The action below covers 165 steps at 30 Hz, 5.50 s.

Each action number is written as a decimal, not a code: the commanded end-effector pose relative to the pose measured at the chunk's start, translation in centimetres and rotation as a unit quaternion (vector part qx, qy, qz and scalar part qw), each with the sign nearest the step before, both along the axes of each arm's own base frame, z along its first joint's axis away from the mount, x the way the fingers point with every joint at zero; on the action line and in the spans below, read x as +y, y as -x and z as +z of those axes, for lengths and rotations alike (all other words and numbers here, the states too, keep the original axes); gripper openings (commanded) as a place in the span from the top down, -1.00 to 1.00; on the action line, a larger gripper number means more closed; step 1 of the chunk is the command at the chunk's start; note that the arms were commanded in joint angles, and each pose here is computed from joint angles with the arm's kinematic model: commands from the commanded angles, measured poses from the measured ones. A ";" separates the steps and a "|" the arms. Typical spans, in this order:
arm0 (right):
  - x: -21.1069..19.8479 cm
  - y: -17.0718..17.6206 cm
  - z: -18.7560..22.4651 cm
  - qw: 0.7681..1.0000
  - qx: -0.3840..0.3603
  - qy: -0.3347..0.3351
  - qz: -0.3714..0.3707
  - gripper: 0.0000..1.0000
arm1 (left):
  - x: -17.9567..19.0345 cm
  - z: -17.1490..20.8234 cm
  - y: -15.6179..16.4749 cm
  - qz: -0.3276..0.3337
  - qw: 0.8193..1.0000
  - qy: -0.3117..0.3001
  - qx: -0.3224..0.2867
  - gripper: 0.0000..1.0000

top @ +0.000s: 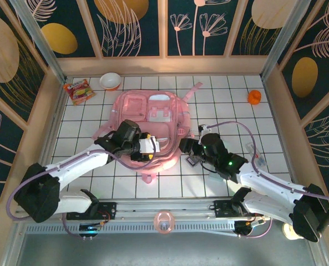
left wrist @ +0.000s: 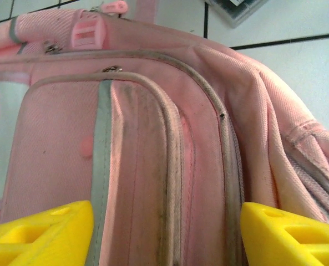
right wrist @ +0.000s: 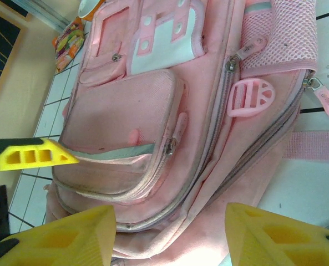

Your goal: Pack the student bag

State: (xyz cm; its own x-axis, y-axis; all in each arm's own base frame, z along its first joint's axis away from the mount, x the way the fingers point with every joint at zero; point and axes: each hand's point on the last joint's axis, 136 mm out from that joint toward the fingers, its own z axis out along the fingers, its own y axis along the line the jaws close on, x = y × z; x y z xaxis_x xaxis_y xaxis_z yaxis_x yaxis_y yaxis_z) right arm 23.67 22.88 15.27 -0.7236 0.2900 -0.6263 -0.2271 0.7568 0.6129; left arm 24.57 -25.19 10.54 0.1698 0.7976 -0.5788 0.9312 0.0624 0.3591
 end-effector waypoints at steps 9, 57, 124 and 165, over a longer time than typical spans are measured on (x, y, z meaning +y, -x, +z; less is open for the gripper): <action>0.1 -0.2 0.9 1.000 -0.022 -0.014 0.001 -0.08 | -1.3 -0.3 -3.4 -0.028 0.996 -0.023 -0.082 -0.37; 4.2 -9.7 -0.4 0.858 -0.250 0.076 0.443 -0.22 | 1.5 12.3 -2.1 0.014 0.973 0.218 -0.077 1.00; 3.8 -9.9 -4.4 0.811 -0.205 0.090 0.541 0.55 | 1.3 11.5 -1.5 -0.007 0.974 0.217 -0.067 1.00; 3.5 -9.3 -3.3 0.830 -0.189 0.072 0.519 0.04 | 1.7 11.6 -2.3 0.016 0.972 0.217 -0.085 1.00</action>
